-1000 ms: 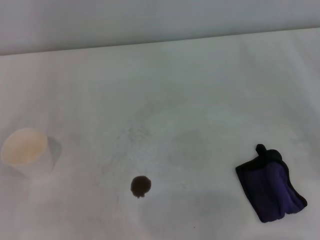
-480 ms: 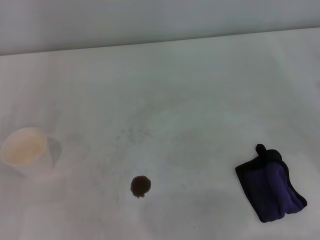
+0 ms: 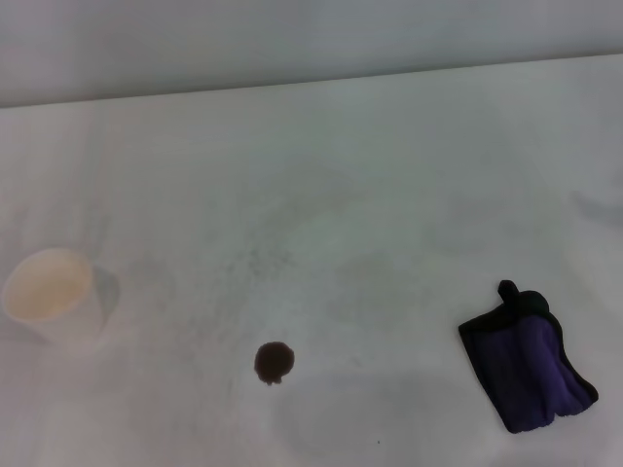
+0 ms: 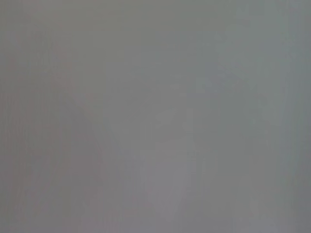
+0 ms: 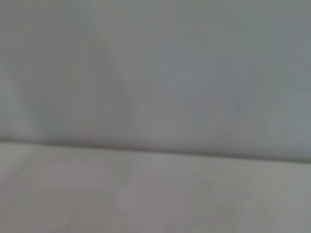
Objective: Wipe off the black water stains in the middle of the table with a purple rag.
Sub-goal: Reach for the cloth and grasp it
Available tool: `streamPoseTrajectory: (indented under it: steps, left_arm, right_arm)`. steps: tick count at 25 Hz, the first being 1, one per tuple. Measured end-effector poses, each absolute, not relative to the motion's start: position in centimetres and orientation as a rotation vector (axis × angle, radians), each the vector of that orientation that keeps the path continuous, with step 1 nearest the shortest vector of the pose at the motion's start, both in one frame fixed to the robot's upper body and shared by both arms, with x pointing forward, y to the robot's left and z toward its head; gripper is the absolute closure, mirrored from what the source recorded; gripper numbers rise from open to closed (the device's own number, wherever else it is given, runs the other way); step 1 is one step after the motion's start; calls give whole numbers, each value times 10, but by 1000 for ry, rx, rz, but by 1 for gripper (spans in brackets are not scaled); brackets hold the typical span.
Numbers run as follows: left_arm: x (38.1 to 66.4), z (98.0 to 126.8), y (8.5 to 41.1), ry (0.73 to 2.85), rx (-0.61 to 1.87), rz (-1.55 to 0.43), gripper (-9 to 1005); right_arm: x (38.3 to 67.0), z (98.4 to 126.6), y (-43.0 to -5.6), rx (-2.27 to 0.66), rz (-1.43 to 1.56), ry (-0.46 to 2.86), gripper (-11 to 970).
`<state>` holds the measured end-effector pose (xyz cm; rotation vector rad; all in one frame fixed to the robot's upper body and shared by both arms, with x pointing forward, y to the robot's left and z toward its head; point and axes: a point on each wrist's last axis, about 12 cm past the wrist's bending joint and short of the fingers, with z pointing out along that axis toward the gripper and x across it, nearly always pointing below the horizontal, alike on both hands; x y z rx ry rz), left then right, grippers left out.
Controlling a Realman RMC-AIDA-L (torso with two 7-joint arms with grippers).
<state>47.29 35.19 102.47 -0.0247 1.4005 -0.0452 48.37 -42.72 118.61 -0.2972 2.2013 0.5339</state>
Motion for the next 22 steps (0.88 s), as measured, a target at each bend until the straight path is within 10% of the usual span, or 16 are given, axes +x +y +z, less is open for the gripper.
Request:
streamPoseTrajectory:
  steps: [22]
  left_arm:
    - [507,1046,347,1332,14,-53,103]
  right_arm:
    - [542,1171,-323,-369,346,2763,119]
